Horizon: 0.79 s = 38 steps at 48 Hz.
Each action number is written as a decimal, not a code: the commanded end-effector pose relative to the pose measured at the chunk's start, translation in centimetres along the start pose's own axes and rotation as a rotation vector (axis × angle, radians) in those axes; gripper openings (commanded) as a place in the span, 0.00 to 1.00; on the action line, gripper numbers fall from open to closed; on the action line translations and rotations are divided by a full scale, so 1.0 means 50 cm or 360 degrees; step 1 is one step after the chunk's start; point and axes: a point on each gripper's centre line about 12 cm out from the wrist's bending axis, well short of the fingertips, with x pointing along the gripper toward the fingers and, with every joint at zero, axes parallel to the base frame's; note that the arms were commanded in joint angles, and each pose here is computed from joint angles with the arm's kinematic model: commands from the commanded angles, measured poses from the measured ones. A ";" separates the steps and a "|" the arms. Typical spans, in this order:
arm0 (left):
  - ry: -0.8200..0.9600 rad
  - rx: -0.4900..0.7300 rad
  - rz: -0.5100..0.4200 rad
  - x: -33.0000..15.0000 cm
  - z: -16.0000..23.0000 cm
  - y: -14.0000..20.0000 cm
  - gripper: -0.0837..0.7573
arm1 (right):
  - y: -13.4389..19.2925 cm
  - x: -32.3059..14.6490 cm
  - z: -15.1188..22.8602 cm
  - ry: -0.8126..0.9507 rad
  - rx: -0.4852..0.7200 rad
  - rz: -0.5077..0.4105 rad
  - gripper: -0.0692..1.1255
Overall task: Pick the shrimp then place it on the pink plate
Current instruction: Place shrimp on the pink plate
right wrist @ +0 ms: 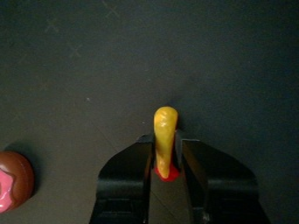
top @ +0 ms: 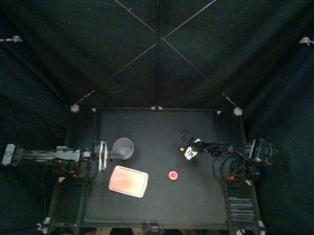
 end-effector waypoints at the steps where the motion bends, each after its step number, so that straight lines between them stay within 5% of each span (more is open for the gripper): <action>1: -0.0017 -0.0009 -0.0004 0.002 0.006 -0.001 0.22 | 0.006 -0.004 0.010 -0.0027 -0.0005 0.0013 0.53; 27: -0.0012 -0.0014 0.0000 0.002 0.004 0.000 0.22 | 0.111 -0.074 0.074 -0.0271 -0.0165 0.0239 0.53; 38: -0.0008 -0.0013 0.0009 0.002 0.001 0.002 0.22 | 0.237 -0.128 0.111 -0.0454 -0.0289 0.0497 0.53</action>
